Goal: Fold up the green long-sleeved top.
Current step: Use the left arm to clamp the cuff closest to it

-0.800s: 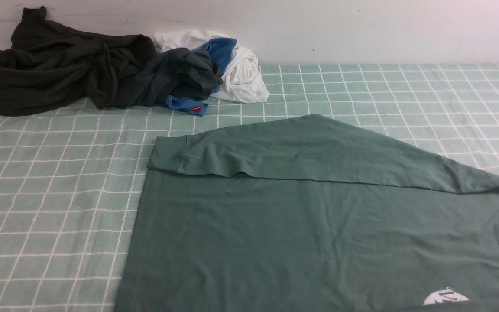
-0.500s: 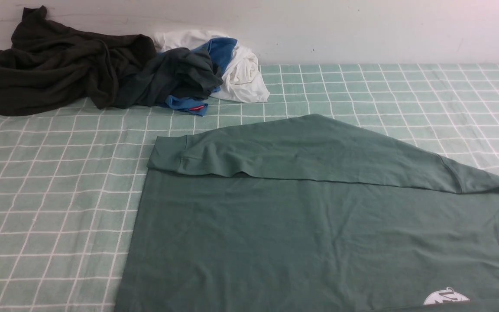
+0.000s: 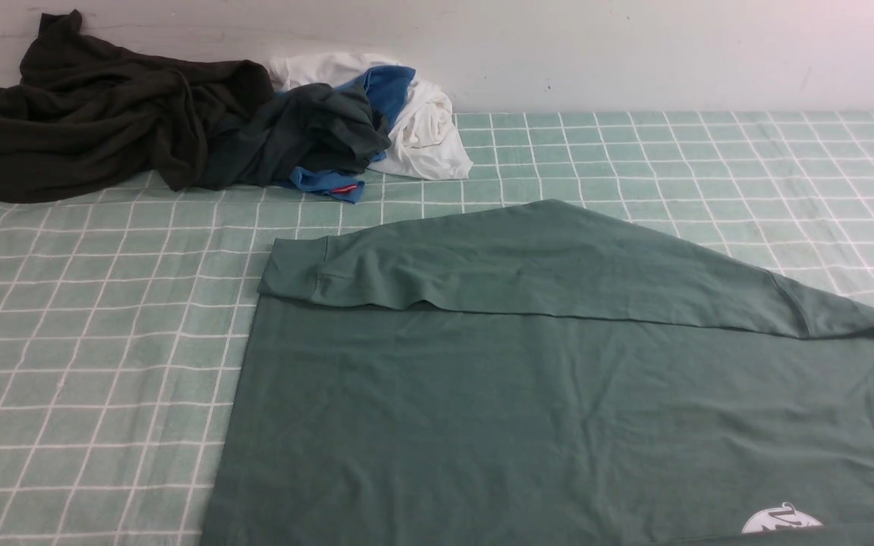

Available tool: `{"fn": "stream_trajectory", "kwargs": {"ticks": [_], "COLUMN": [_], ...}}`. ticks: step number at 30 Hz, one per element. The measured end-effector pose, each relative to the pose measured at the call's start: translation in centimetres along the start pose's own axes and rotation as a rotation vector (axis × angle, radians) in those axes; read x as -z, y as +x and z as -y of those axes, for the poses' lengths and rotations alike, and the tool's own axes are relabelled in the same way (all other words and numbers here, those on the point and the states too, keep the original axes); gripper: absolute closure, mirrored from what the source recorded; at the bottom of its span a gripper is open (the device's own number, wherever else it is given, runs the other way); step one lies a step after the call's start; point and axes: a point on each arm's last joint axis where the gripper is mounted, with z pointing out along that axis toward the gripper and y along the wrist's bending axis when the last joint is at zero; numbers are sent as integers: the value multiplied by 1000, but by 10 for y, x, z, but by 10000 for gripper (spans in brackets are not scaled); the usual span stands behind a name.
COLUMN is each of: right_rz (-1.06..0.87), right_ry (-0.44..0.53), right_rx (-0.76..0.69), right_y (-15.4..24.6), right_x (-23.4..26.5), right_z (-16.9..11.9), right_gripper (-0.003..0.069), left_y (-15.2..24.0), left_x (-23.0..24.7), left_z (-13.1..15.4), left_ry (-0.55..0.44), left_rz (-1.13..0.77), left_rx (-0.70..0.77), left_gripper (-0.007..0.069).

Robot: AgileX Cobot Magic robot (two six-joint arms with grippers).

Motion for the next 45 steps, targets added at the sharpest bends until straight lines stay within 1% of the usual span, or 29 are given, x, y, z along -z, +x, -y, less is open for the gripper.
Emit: {"fn": "stream_trajectory", "kwargs": {"ticks": [18, 23, 30, 32, 34, 35, 36, 37, 38, 39, 41, 42, 43, 44, 45], "right_rz": [0, 0, 0, 0, 0, 0, 0, -1, -3, -5, -12, -20, -28, -35, -47], "right_ry": [2, 1, 0, 0, 0, 0, 0, -4, -8, -16, -35, -53, -70, -83, -101], "right_rx": [15, 2, -4, -30, -60, -78, -83, -151, -197, -272, -427, -578, -703, -794, -922], "right_y": [0, 0, 0, 0, 0, 0, 0, 0, 0, 0, 0, 0, 0, 0, 0], "right_x": [0, 0, 0, 0, 0, 0, 0, 0, 0, 0, 0, 0, 0, 0, 1], "right_z": [0, 0, 0, 0, 0, 0, 0, 0, -1, -1, -3, -5, -7, -8, -10], "right_gripper": [673, 673, 673, 673, 673, 673, 673, 673, 673, 673, 673, 673, 673, 673, 673], "left_y": [0, 0, 0, -1, -1, -2, -2, -2, -3, -3, -5, -6, -7, -8, -8], "left_x": [0, 0, 0, 0, 0, 0, 0, 0, 0, 0, 0, 1, 1, 1, 1], "left_z": [0, -1, -1, -1, 0, 2, 2, 5, 7, 9, 12, 14, 15, 16, 16], "left_ry": [0, -8, -10, -7, 6, 21, 25, 62, 90, 119, 162, 192, 207, 214, 222], "left_rz": [0, 0, 0, 6, 17, 23, 23, 29, 30, 28, 17, 12, 9, 7, 5], "left_rx": [0, -35, -39, -23, 51, 124, 151, 345, 489, 634, 841, 965, 1027, 1054, 1084], "left_gripper": [629, 629, 629, 629, 629, 629, 629, 629, 629, 629, 629, 629, 629, 629, 629]}}
